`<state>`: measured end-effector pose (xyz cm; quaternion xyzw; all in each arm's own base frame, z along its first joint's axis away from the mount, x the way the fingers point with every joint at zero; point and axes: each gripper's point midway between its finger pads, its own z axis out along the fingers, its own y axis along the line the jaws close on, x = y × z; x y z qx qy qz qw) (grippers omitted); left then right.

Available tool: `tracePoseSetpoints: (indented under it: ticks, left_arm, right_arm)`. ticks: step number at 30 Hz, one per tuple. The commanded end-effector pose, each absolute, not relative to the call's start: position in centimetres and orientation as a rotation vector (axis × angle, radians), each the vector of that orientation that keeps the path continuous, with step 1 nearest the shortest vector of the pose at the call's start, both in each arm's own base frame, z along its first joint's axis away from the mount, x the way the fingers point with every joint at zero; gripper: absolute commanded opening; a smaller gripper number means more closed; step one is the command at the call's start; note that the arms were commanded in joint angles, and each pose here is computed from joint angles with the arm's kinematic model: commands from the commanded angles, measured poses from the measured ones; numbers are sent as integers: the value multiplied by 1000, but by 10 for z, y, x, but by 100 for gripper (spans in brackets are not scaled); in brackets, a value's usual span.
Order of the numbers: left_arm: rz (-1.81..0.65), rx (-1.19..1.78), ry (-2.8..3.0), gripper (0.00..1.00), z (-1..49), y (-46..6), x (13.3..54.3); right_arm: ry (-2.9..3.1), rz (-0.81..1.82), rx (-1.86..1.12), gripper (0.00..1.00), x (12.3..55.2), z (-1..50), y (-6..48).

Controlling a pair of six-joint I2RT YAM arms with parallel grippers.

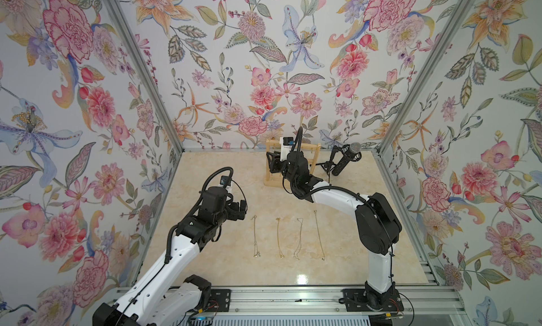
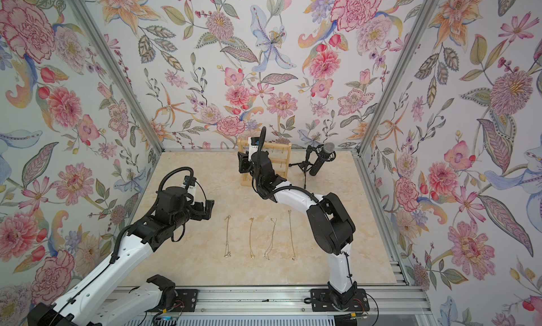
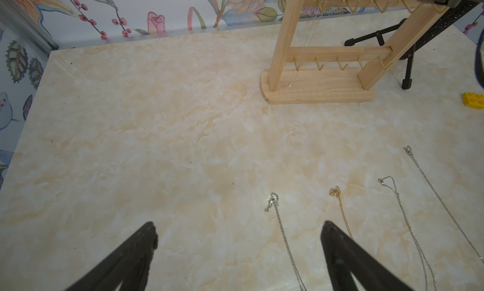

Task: Take the necklace off the jewelry display stand
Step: Take off the necklace from the stand.

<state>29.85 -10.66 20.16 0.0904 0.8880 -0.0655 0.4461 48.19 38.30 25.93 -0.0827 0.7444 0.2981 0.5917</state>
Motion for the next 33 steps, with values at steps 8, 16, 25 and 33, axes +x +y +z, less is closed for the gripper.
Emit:
tracePoseSetpoints:
  ticks: [8, 16, 25, 33]
  left_arm:
    - [-173, 241, 2179, 99, 205, -106, 298]
    - [-173, 242, 2177, 99, 205, -105, 298]
    - [-179, 248, 2175, 99, 205, -106, 298]
    - [-178, 248, 2173, 99, 206, -106, 298]
  right_arm:
    - [1717, 662, -183, 28, 500, 259, 384]
    - [1715, 662, -180, 17, 502, 259, 381]
    - [1717, 651, -187, 9, 502, 258, 380]
    - [1718, 660, -195, 1, 500, 260, 380]
